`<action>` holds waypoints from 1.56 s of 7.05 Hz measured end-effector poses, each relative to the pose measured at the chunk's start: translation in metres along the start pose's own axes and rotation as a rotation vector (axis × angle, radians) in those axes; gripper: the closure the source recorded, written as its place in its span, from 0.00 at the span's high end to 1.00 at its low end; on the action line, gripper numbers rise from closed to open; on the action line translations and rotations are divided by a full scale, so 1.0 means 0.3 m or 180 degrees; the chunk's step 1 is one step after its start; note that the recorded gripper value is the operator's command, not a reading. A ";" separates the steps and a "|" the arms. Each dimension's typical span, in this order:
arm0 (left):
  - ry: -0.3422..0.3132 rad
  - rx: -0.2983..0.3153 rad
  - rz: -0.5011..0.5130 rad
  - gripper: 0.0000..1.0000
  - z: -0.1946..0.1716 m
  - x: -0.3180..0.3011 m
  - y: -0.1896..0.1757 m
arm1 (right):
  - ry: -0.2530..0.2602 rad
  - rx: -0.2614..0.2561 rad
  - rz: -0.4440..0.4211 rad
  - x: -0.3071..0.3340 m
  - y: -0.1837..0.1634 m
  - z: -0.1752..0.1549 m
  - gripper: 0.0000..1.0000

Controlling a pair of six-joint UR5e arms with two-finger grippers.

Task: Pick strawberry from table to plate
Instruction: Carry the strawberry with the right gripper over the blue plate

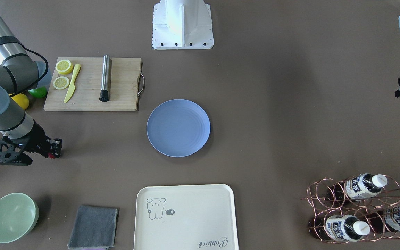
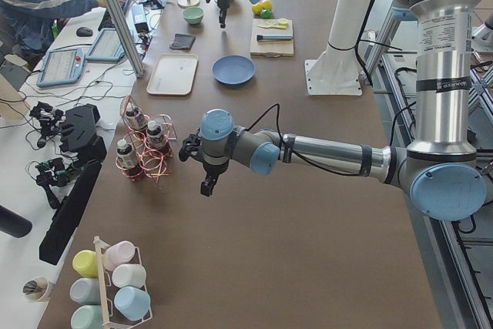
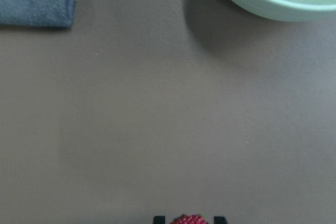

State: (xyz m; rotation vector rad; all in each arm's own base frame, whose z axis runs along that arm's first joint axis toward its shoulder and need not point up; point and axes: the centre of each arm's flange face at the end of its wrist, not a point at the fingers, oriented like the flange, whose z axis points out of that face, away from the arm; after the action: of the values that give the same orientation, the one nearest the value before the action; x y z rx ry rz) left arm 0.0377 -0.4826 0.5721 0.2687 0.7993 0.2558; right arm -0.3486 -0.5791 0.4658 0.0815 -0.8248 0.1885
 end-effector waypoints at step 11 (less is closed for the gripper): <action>0.0078 -0.0030 -0.0031 1.00 0.009 -0.004 0.008 | -0.0111 -0.0068 0.1194 -1.113 0.472 -0.001 0.00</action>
State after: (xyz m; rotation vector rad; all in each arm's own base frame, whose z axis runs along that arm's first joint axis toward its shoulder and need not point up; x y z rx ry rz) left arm 0.0386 -0.4811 0.5756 0.2531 0.8231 0.2540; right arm -0.5978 -0.4853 0.2197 -0.0917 -0.8720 0.5324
